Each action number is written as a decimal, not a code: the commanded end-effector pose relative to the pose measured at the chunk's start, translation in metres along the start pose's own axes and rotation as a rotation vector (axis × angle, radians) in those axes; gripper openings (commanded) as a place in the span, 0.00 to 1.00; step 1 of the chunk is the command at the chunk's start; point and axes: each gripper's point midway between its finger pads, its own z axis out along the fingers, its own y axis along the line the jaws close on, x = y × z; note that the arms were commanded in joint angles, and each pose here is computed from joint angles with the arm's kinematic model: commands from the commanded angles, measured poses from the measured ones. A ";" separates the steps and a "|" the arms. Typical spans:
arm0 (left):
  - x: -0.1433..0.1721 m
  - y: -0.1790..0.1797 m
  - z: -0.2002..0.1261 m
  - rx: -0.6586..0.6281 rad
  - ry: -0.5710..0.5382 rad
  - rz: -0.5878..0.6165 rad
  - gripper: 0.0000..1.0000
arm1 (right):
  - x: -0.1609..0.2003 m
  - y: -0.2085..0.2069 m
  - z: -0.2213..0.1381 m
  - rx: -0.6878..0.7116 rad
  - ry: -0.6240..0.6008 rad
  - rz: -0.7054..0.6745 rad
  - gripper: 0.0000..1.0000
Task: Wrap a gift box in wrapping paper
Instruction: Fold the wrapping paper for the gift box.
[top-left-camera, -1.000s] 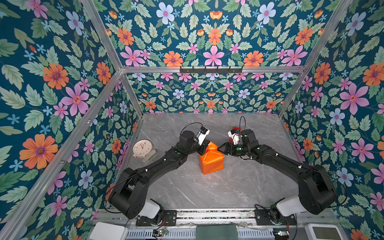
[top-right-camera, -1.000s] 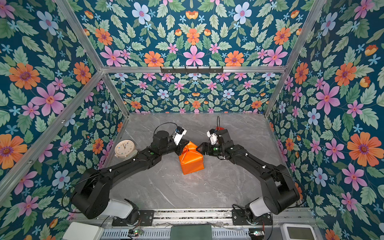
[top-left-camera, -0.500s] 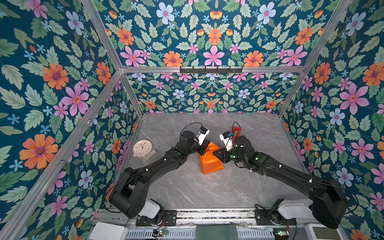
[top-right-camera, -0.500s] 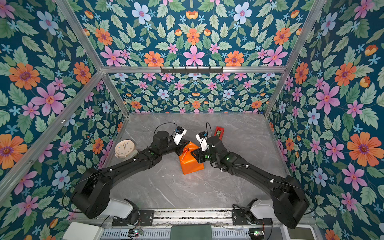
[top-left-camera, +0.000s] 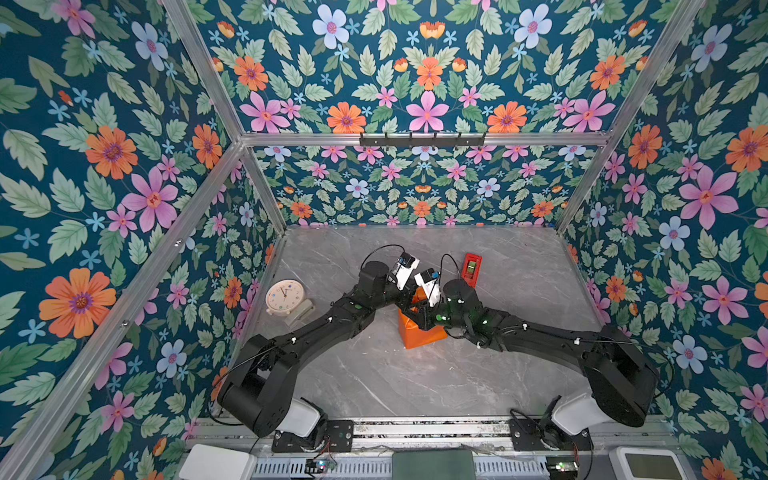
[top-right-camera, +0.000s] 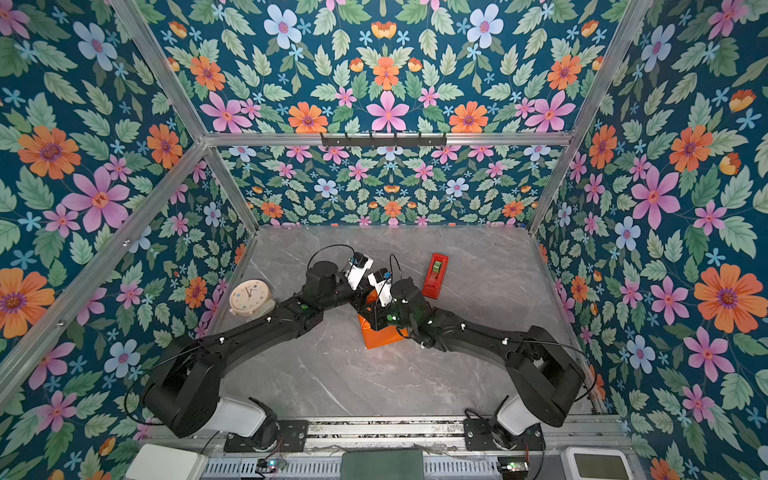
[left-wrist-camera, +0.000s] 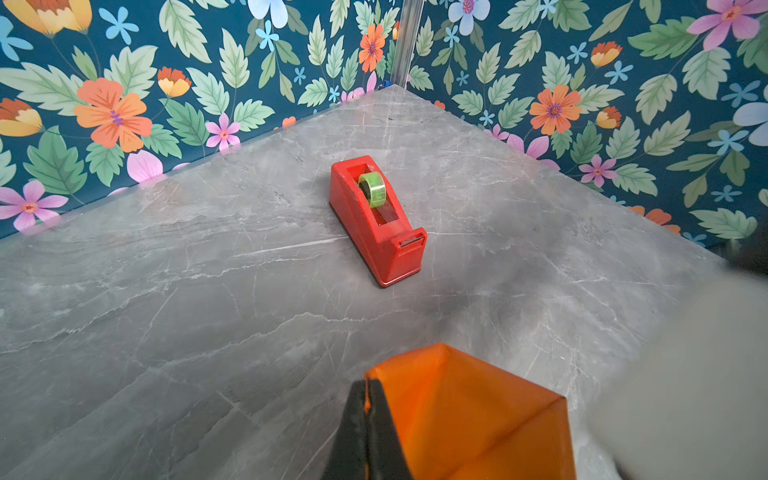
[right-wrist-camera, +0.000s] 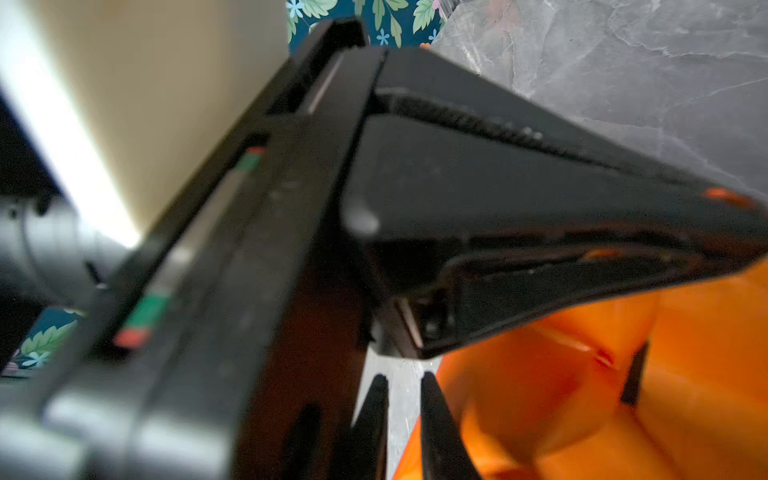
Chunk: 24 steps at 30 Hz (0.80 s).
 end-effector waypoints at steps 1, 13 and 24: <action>-0.006 -0.003 -0.001 0.012 -0.020 0.014 0.00 | -0.012 -0.009 -0.004 0.062 -0.061 0.005 0.17; -0.006 -0.006 -0.001 0.031 -0.021 0.023 0.00 | 0.018 -0.045 -0.023 0.246 -0.003 0.108 0.14; -0.007 -0.017 -0.006 0.085 -0.033 0.021 0.00 | 0.035 -0.065 -0.024 0.340 0.035 0.198 0.12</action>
